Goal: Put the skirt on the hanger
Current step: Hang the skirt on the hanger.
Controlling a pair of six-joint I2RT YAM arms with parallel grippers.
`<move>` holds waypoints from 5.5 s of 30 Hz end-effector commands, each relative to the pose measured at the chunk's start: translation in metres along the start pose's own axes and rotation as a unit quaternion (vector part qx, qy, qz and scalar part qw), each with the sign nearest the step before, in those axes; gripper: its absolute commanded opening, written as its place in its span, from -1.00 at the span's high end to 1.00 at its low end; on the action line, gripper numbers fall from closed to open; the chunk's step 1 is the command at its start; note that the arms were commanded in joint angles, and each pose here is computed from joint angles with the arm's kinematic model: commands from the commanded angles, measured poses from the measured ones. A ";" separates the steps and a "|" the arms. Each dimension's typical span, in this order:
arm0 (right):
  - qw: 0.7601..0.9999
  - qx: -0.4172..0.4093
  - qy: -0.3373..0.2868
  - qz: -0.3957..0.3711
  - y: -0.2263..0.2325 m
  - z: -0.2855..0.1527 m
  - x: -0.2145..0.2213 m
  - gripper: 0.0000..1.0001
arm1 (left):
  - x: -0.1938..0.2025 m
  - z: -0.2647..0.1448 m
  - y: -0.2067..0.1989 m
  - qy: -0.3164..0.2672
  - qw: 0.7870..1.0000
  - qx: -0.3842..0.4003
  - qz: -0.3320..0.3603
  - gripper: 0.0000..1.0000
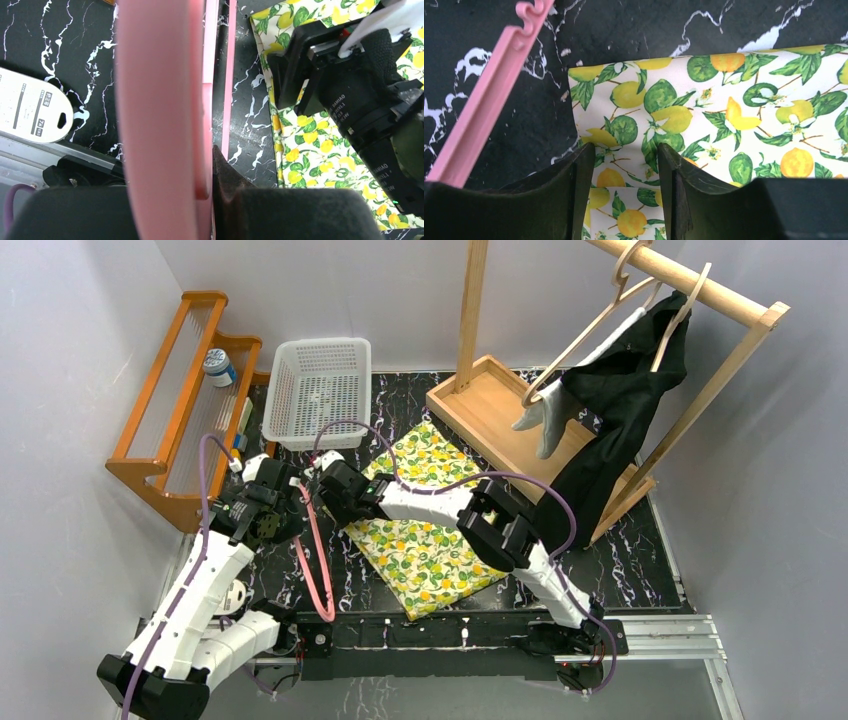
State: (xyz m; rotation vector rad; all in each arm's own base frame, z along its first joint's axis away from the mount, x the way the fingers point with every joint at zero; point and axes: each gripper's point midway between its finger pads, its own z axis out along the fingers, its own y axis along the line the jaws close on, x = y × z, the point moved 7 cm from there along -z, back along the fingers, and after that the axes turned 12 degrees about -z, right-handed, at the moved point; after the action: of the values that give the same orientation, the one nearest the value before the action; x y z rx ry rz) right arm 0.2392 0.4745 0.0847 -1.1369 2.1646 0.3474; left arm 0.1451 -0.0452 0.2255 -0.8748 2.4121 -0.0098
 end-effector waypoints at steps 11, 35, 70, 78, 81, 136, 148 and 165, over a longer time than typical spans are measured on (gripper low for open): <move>0.994 0.091 0.050 0.026 -0.036 0.037 0.015 -0.23 | -0.008 -0.027 0.022 -0.030 0.999 -0.022 0.002 1.00; 0.999 0.019 0.017 -0.030 -0.021 0.012 -0.036 -0.29 | -0.002 -0.031 0.034 -0.049 0.998 -0.011 -0.041 1.00; 0.989 -0.017 -0.061 0.133 -0.084 -0.047 -0.066 1.00 | 0.020 0.014 -0.013 -0.025 0.982 0.183 -0.029 1.00; 0.971 -0.064 -0.084 0.214 -0.100 -0.070 -0.079 1.00 | 0.025 0.044 -0.032 -0.045 0.970 0.240 0.001 1.00; 0.963 -0.071 -0.085 0.244 -0.102 -0.071 -0.082 1.00 | 0.025 0.051 -0.031 -0.066 0.967 0.246 0.013 1.00; 0.990 -0.112 0.076 0.041 0.020 -0.119 0.059 -0.20 | 0.029 0.082 -0.042 -0.078 0.967 0.243 0.015 1.00; 0.998 -0.007 0.062 -0.009 0.034 -0.093 0.080 -0.16 | 0.027 0.085 -0.035 -0.089 0.971 0.220 0.029 1.00; 0.998 0.006 0.059 -0.034 0.039 -0.071 0.124 -0.09 | 0.031 0.086 -0.028 -0.091 0.974 0.208 0.016 1.00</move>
State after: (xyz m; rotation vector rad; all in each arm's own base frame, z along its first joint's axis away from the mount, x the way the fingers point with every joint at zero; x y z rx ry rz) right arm 0.1349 0.3991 0.0807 -1.1961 2.1609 0.3050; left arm 0.1860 -0.0753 0.1414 -0.5782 2.1703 -0.4362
